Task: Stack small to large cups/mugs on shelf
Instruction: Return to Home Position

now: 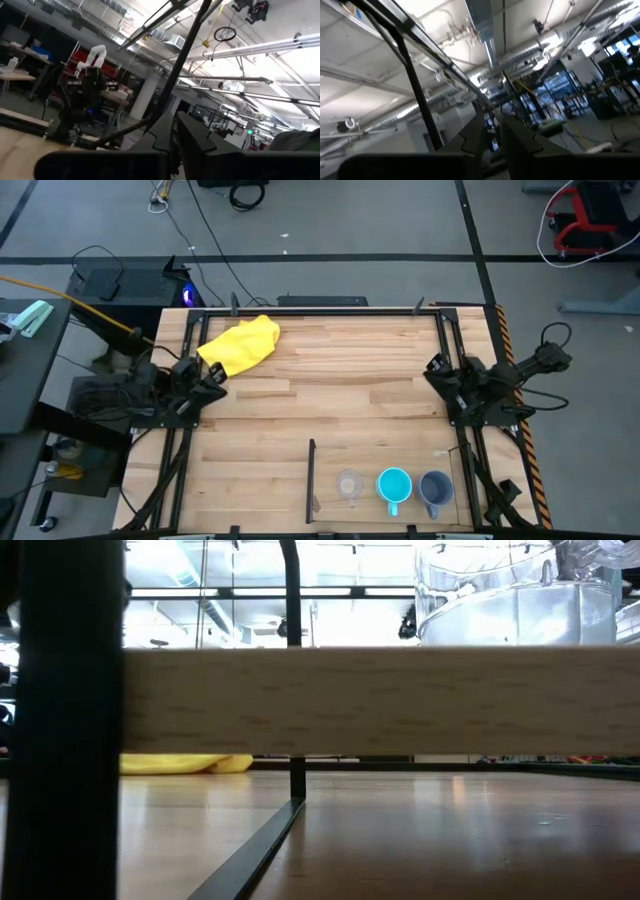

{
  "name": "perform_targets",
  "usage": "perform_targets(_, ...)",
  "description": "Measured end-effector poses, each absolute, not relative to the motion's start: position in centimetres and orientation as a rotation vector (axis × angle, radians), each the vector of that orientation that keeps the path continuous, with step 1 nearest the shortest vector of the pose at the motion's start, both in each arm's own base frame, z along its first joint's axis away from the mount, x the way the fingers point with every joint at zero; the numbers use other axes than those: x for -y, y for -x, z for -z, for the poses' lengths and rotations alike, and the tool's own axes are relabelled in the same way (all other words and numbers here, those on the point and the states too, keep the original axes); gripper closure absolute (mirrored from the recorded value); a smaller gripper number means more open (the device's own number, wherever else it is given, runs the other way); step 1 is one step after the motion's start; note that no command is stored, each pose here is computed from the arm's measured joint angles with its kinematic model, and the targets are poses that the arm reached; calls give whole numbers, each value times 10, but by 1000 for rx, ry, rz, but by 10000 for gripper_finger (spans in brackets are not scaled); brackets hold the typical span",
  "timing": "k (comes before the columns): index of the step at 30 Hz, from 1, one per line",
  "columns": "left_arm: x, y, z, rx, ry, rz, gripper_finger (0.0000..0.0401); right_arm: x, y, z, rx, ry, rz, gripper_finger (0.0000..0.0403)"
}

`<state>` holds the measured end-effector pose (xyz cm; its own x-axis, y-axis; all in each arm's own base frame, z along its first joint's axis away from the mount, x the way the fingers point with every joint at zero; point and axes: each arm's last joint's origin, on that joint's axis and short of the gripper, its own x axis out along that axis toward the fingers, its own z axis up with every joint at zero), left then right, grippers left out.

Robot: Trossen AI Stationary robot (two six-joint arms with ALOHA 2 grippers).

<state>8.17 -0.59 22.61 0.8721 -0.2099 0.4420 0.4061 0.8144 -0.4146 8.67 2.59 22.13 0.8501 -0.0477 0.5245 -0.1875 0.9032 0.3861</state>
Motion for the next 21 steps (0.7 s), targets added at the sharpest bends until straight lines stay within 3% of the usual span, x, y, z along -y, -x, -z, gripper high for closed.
perform_targets(8, 6, -91, -200, 287, 554, 311, 369, -29, -95, -206, 375, -390, -55, 334)
perform_targets(21, 4, -97, -171, 22, 375, 160, 369, -32, -102, -176, 72, -201, 2, 334)
